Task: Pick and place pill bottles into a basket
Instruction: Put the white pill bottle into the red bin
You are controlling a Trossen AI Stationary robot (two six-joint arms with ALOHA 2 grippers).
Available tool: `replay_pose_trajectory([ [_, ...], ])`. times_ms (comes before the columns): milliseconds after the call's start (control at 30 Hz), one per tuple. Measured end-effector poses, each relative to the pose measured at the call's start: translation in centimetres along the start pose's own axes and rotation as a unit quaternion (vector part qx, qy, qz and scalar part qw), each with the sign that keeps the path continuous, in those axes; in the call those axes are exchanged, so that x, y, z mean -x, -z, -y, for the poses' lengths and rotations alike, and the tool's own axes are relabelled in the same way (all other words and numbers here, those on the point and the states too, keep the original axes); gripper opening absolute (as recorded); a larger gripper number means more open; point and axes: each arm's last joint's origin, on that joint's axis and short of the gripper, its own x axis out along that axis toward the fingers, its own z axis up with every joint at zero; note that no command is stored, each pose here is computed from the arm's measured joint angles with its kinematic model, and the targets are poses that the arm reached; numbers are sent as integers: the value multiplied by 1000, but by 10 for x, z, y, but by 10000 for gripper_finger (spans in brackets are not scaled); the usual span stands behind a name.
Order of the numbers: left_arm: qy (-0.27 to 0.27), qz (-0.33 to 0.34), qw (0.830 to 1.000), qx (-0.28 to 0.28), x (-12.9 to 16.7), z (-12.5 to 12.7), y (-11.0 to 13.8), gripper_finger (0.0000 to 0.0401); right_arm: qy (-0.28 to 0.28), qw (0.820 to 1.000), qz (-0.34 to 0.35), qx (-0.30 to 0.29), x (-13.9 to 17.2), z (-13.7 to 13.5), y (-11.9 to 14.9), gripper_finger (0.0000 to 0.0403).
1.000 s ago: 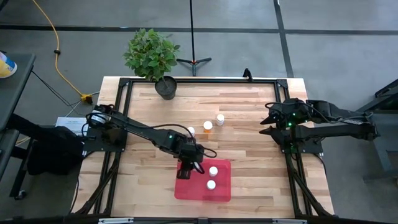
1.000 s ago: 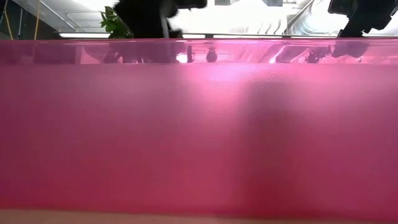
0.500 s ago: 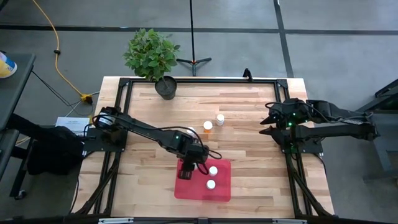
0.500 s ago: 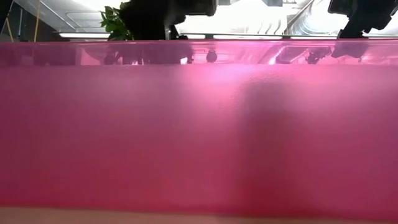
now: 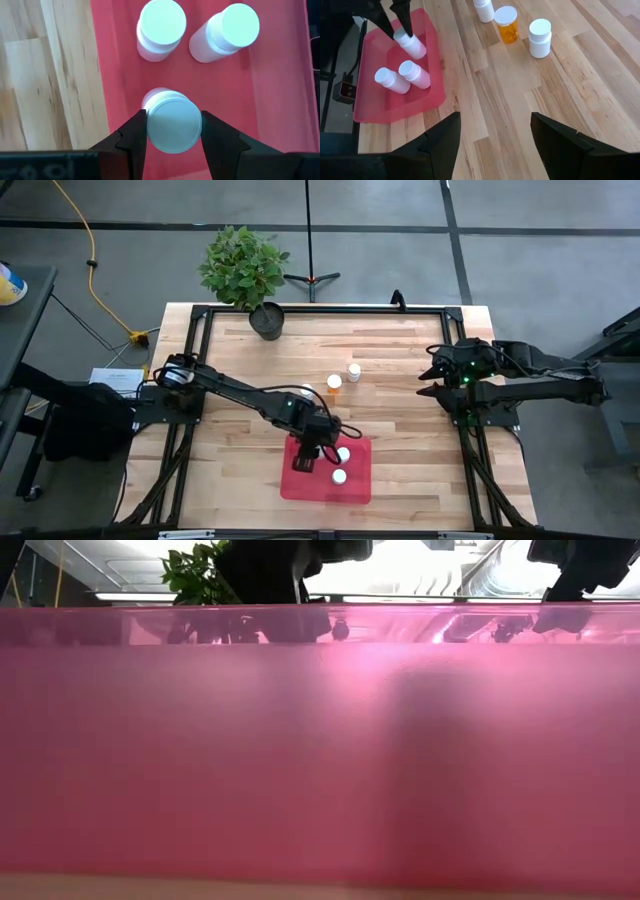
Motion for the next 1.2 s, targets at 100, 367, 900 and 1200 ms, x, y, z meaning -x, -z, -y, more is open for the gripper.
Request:
replay_pose_trajectory([
  [100,2,-2,1000,1,-4,0,0,188,0,1000,0,2,0,0,0,232],
  [367,10,14,1000,-1,-13,0,-5,188,0,1000,0,2,0,0,0,232],
  [900,5,22,1000,-3,-18,-1,-7,188,0,1000,0,3,0,0,0,232],
  [1200,5,17,1000,-7,-29,-2,-7,190,0,1000,0,2,0,0,0,232],
])
